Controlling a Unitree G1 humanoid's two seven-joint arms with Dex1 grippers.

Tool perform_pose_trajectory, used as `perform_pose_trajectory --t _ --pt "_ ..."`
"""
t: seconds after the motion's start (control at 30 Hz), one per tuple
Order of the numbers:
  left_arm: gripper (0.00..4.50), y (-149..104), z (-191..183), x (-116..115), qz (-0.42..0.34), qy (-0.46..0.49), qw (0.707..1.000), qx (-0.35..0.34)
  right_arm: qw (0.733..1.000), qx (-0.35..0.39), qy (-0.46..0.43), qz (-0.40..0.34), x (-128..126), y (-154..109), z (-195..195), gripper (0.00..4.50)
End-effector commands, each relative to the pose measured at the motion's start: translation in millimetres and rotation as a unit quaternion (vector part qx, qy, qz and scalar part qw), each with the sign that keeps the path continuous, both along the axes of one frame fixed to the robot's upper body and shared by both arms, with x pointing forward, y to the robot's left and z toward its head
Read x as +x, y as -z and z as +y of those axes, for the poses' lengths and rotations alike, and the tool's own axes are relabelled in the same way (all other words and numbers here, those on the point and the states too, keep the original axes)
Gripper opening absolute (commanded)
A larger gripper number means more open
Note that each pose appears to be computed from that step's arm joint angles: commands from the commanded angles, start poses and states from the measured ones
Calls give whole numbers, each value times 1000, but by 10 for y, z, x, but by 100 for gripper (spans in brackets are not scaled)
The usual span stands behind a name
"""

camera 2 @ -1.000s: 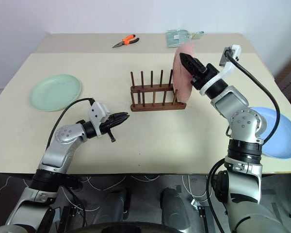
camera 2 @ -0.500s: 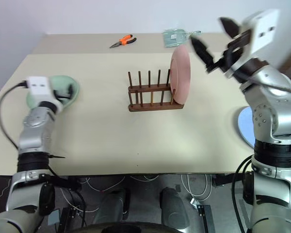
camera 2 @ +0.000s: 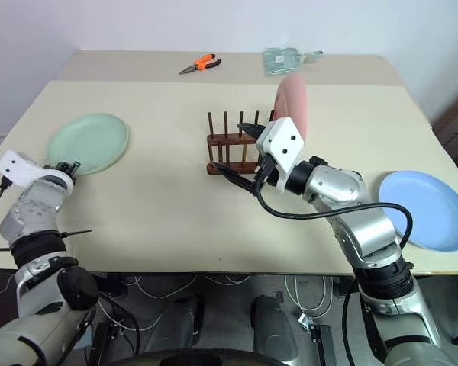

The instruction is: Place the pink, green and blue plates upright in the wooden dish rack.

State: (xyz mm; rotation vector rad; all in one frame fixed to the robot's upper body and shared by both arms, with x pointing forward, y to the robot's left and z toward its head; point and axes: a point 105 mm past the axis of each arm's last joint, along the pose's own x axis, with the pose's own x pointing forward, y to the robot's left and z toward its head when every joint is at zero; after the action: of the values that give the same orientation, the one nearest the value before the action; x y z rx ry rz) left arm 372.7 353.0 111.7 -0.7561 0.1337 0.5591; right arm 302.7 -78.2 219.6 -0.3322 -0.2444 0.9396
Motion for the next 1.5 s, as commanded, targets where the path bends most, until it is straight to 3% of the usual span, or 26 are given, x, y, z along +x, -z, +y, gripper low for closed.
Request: perform_pose_trajectory --t 0.03,0.13,0.3,0.43,0.63,0.73,0.93,1.03,1.13,1.17,1.23,1.3,1.37,1.43,1.5 --pt "3 -259 -80 99 -50 25 998 19 1000 1 4 -15 -4 -96 -48 450" --pt "3 -761 -474 235 -148 118 977 99 998 -35 20 -45 32 -96 -46 450" --pt "3 -1201 -1181 288 -215 237 928 190 989 -106 18 -100 62 -18 87 450" --pt "3 -1545 -2011 173 -262 345 859 271 947 -226 55 -221 311 45 292 450" --pt "3 -1657 -2244 25 -293 372 848 238 907 -277 89 -306 521 41 358 450" --pt "0 -1646 -2273 -1 -292 378 846 236 893 -293 102 -325 578 57 342 321" --pt "0 -1572 -2181 25 -283 370 859 214 885 -292 111 -344 586 30 331 21" --pt "94 -1637 -2166 12 -307 372 858 178 873 -303 109 -366 578 34 352 0" --pt "227 -1824 -2035 14 -347 334 864 147 870 -300 112 -376 572 17 367 0" --pt "276 -1940 -1882 19 -369 293 871 136 869 -296 115 -380 569 -1 359 0" --pt "276 -2084 -1498 23 -393 205 887 134 875 -266 135 -380 562 -91 305 0" --pt "276 -2102 -1134 9 -372 134 894 212 894 -199 155 -371 503 -256 213 0" --pt "276 -2054 -1038 4 -345 131 879 302 917 -122 158 -345 417 -384 148 0" --pt "276 -1770 -1143 63 -286 194 849 400 955 11 129 -268 256 -511 113 0" --pt "276 -1419 -1376 58 -251 284 807 453 972 148 93 -158 140 -585 66 0"
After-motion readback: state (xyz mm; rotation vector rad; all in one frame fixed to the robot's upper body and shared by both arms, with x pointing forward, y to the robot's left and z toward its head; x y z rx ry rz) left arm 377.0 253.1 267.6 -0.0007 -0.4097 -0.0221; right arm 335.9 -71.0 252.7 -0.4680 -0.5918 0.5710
